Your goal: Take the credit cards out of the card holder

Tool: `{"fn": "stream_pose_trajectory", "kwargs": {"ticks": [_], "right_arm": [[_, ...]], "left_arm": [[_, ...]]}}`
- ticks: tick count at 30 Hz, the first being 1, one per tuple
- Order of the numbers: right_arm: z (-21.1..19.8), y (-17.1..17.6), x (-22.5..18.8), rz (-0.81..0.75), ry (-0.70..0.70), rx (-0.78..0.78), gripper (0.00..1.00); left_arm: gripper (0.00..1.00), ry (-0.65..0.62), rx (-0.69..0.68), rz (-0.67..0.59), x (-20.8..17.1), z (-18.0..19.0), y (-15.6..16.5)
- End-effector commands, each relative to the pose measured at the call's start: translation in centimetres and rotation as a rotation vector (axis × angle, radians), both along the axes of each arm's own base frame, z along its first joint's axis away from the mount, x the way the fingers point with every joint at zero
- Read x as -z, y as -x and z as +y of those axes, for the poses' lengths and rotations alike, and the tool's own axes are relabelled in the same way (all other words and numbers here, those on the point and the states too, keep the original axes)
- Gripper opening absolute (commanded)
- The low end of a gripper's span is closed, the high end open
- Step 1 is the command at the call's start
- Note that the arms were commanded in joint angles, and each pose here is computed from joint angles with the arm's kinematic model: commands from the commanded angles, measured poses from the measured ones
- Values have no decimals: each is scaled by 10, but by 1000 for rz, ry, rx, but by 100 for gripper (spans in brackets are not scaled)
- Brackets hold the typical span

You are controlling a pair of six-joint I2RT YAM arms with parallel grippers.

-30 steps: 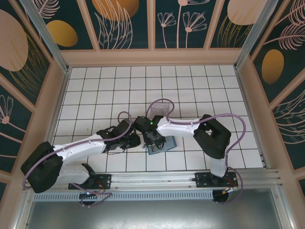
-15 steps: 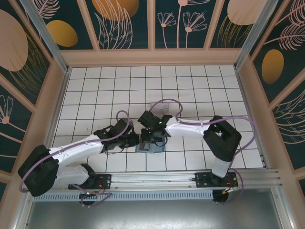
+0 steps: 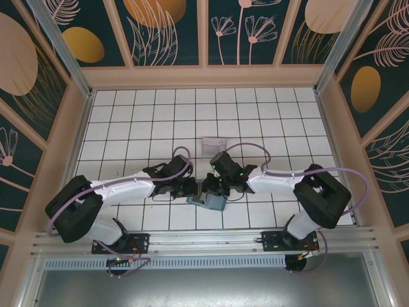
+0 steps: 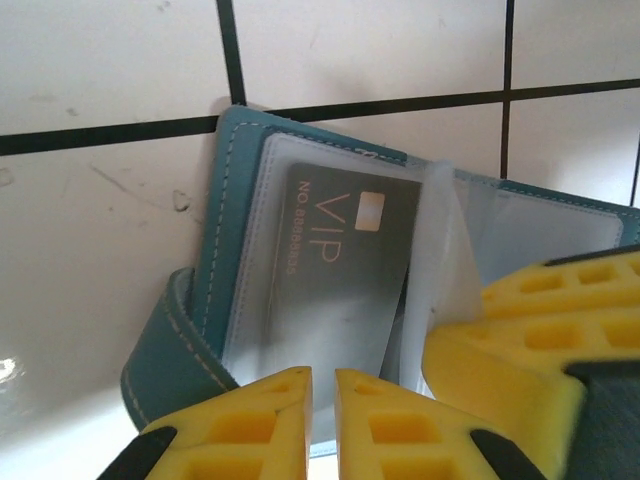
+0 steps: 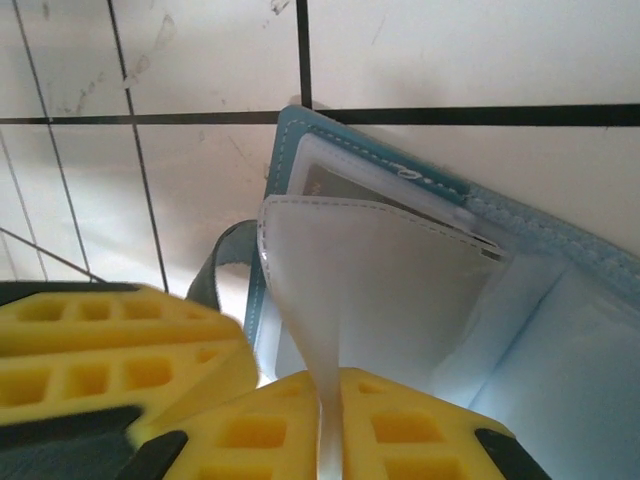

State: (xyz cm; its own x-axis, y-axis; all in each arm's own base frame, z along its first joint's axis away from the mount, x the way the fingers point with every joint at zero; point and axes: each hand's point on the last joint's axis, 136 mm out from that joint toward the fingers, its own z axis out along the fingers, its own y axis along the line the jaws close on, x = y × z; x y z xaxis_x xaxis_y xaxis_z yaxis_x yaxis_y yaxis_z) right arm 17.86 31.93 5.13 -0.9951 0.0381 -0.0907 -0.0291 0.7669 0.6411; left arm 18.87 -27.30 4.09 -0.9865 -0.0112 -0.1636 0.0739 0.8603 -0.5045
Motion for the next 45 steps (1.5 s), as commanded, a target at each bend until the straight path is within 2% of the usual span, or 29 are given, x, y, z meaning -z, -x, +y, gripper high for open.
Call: {"fn": "stream_pose_trajectory", "kwargs": {"ticks": [1,5,9,15,22,25,31,39,45], "right_arm": [[2,-2,-17,-26,-78,21,15],[-2,0,-24,-53,-110,17,16],[4,-3,-27,-58,-142,0,16],[16,-5,-29,-66,-165,-42,13],[12,-3,-23,-67,-146,-46,13],[7,-2,-22,-69,-128,-37,19],[-16,-12,-33,-120,-55,32,30],[-68,-33,-54,-191,-24,173,37],[-87,-37,-58,-206,-21,213,38]], "left_arm": [[16,-6,46,4,0,-10,0],[15,-35,44,13,4,-10,-2],[15,-83,-27,-14,3,5,-7],[16,-89,-86,-11,8,24,-3],[15,-60,-22,13,11,11,-1],[15,-56,5,18,11,6,-2],[15,-42,63,32,10,-7,-3],[16,-38,144,45,7,-30,0],[16,-41,182,73,15,-46,5]]}}
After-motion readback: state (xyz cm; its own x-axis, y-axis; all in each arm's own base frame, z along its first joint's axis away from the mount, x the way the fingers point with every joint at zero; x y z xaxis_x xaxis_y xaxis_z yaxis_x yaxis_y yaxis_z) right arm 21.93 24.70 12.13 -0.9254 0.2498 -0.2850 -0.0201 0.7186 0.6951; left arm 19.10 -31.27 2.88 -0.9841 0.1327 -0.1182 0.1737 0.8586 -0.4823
